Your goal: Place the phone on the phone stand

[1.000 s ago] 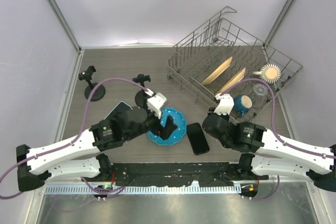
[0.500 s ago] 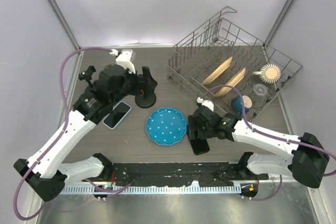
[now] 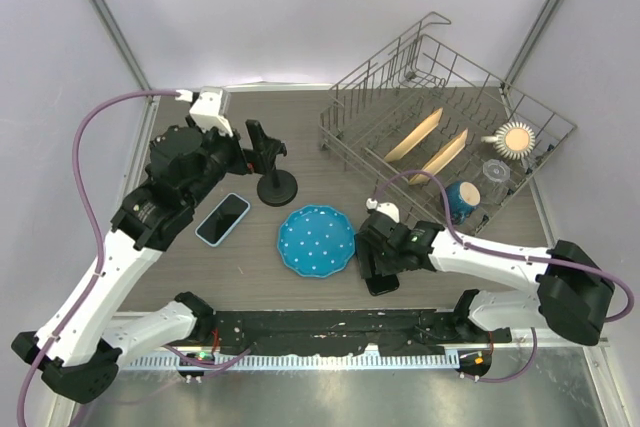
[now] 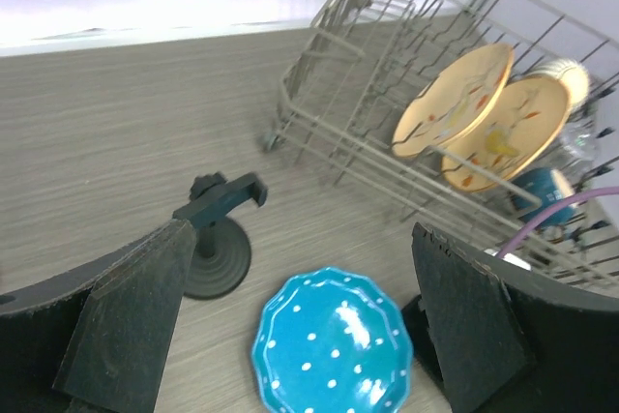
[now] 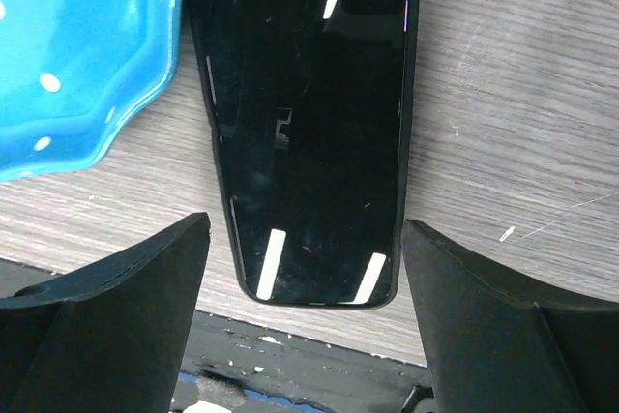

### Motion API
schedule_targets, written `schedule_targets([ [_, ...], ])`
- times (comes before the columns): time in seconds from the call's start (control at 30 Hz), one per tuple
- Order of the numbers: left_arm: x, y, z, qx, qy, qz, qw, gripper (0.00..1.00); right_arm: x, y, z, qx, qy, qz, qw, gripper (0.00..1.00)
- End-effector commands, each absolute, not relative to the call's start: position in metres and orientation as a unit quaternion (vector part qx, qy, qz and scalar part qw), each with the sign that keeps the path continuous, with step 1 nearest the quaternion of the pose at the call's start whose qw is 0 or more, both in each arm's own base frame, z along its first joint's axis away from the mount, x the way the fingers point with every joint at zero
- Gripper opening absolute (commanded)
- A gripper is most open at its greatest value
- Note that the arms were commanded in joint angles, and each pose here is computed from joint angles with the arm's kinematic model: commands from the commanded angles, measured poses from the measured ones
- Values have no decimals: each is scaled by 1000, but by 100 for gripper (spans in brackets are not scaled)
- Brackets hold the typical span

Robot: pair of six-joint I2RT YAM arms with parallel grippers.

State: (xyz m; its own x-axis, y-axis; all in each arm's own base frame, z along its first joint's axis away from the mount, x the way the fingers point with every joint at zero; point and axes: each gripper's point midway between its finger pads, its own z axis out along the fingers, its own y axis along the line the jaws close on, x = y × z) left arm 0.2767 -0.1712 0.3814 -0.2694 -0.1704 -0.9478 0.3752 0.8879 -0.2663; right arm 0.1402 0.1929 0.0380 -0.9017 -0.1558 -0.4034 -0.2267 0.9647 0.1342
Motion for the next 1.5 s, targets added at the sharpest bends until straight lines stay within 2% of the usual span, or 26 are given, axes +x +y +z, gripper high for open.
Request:
schedule_targets([
  [0.0,284,-152,377,60,749,-179,635,100,147,193,38,-117,969,65,206,86],
  [0.27,284,-147,352,65,756,-161,631,100,148,199,31,-126,971,57,196,87],
  [0.5,284,-148,345,68,755,-162,631,100,153,208,43,-123,964,70,226,89],
  [0.9,287,-148,336,67,760,-154,628,100,153,202,22,-102,972,8,214,89],
  [1.0,284,-150,340,69,755,-165,631,100,150,190,15,-95,973,-12,208,86],
  [1.07,285,-150,339,69,755,-164,632,100,147,187,11,-89,975,-19,203,78],
  [1.1,286,-150,337,68,758,-161,629,100,146,188,11,-88,975,-17,201,67],
  [1.2,287,-150,334,69,760,-159,626,100,150,189,14,-84,974,-16,209,52],
  [1.3,285,-153,336,71,759,-169,624,100,156,185,20,-77,970,-22,229,29],
  [1.37,282,-153,338,73,755,-175,628,100,158,182,25,-77,968,-26,239,20],
  [1.4,283,-153,338,72,754,-175,629,100,159,181,28,-77,967,-30,242,11],
  [1.47,285,-154,334,72,760,-170,623,100,164,181,35,-71,964,-33,253,1],
])
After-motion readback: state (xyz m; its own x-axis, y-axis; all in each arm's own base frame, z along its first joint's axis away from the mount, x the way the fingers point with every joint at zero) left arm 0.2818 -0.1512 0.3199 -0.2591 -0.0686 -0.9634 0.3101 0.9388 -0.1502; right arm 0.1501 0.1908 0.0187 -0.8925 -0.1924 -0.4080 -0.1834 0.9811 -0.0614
